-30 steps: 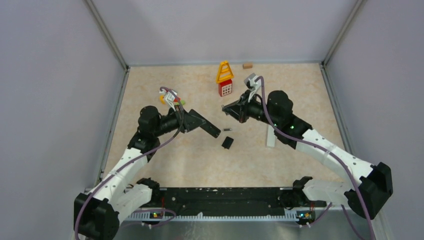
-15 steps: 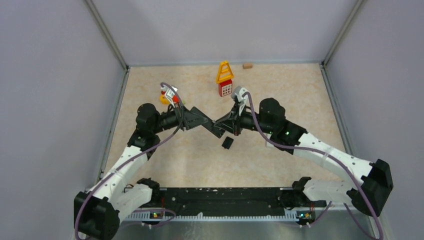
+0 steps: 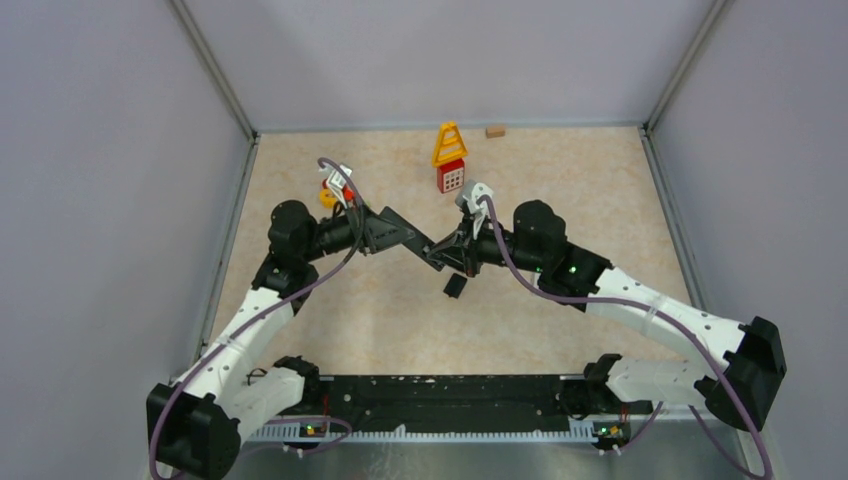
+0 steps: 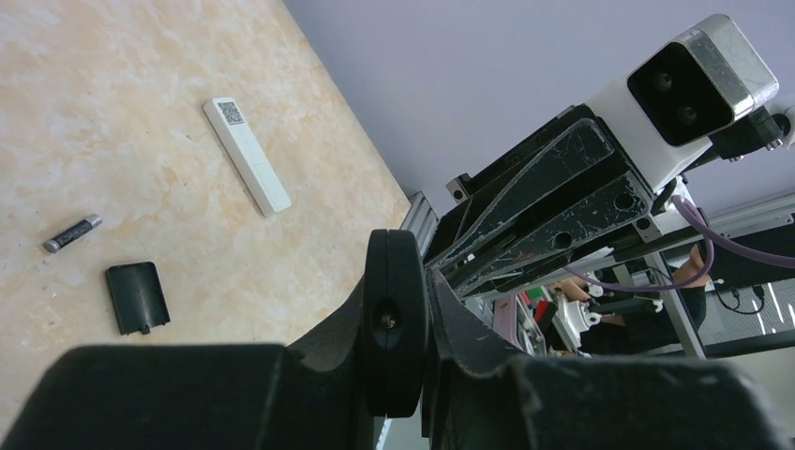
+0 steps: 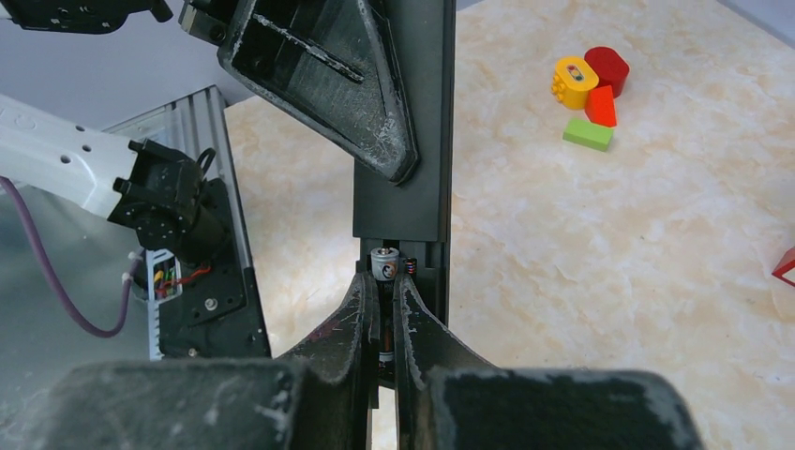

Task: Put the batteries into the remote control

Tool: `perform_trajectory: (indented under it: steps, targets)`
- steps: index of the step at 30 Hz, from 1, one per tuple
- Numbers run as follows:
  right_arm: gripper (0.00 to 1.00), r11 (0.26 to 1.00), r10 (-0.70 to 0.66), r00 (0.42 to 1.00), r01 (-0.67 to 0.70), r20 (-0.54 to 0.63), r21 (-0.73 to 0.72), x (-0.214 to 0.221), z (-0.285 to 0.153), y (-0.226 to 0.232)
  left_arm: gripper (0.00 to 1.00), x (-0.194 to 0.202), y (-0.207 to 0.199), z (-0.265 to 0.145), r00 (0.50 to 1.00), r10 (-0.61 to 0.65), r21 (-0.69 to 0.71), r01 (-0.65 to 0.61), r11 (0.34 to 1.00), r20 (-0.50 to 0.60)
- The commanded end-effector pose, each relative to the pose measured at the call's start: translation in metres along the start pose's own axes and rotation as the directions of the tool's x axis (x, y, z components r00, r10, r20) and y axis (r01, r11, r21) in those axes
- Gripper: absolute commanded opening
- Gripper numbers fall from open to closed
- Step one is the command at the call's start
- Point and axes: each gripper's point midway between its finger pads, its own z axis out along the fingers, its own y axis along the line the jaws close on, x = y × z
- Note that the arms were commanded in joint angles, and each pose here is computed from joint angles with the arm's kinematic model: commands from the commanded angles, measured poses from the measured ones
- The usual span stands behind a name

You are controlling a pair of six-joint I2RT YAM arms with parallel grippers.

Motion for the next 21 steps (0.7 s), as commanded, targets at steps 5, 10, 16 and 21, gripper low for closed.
perform_trajectory:
  steps: [5,10,16,21]
  targets:
    - [0.16,0.998,-0.055,0.998,0.055,0.022,-0.010,-0.011,-0.002,0.005,0.00,-0.014,-0.032,0.000,0.998,0.056,0.088,-0.056,0.995,-0.001]
    - [0.19,0.998,-0.052,0.999,0.052,0.005,-0.037,-0.009,-0.003,0.010,0.00,-0.015,-0.031,0.002,0.998,0.058,0.088,-0.058,0.994,-0.002]
    - [0.19,0.998,-0.051,0.999,0.051,0.014,-0.020,-0.014,-0.004,0.008,0.00,-0.015,-0.028,0.003,0.998,0.055,0.081,-0.055,0.995,-0.002]
    - [0.28,0.999,-0.030,1.000,0.030,0.009,0.015,-0.017,-0.006,0.004,0.00,-0.015,-0.027,0.003,0.998,0.055,0.080,-0.055,0.995,-0.003]
